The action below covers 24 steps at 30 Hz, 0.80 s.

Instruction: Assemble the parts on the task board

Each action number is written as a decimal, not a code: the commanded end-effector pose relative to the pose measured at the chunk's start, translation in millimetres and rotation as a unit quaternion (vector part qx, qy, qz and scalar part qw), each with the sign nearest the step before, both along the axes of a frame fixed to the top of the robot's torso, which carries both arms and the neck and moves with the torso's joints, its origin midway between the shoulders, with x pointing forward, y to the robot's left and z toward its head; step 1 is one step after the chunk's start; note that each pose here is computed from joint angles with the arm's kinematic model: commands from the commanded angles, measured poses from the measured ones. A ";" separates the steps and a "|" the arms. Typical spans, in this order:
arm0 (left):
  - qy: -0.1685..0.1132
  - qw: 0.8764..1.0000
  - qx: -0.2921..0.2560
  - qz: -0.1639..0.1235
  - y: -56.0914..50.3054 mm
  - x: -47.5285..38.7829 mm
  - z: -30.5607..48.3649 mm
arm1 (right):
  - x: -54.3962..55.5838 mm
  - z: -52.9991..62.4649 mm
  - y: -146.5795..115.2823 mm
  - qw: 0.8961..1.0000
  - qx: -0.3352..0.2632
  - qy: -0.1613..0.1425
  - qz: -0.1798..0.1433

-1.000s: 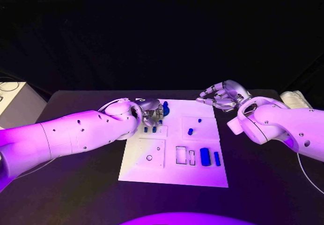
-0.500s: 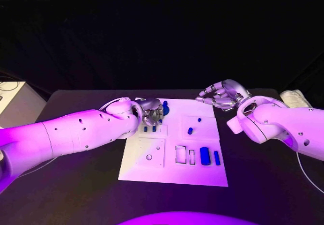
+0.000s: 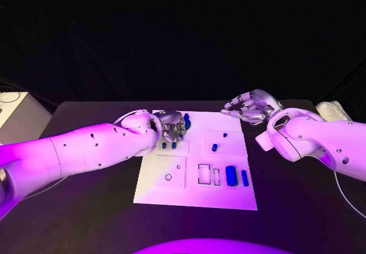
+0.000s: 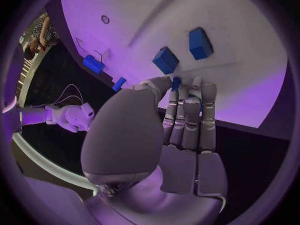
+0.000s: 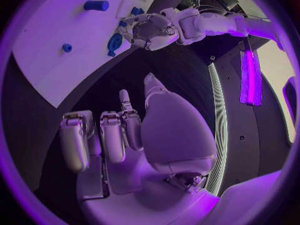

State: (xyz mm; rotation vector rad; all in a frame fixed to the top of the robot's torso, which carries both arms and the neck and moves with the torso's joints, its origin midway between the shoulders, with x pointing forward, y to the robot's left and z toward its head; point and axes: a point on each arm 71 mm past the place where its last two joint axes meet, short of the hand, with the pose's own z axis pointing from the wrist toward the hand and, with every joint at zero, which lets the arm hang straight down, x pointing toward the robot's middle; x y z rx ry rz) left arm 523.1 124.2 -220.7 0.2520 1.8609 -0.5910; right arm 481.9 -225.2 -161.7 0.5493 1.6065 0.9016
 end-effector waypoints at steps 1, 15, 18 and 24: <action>0.015 1.000 0.001 -0.004 -2.2 -0.8 -1.7 | -0.8 0.6 2.1 1.000 -0.002 -0.005 0.009; 0.022 1.000 0.010 0.002 -1.8 0.9 -3.8 | -1.1 0.6 2.3 1.000 -0.002 -0.005 0.010; 0.017 1.000 0.007 0.002 -2.3 1.2 -2.9 | -1.1 0.7 2.4 1.000 -0.002 -0.005 0.010; -0.011 1.000 -0.021 -0.001 -2.3 2.0 2.3 | -1.1 0.7 2.5 1.000 -0.002 -0.006 0.010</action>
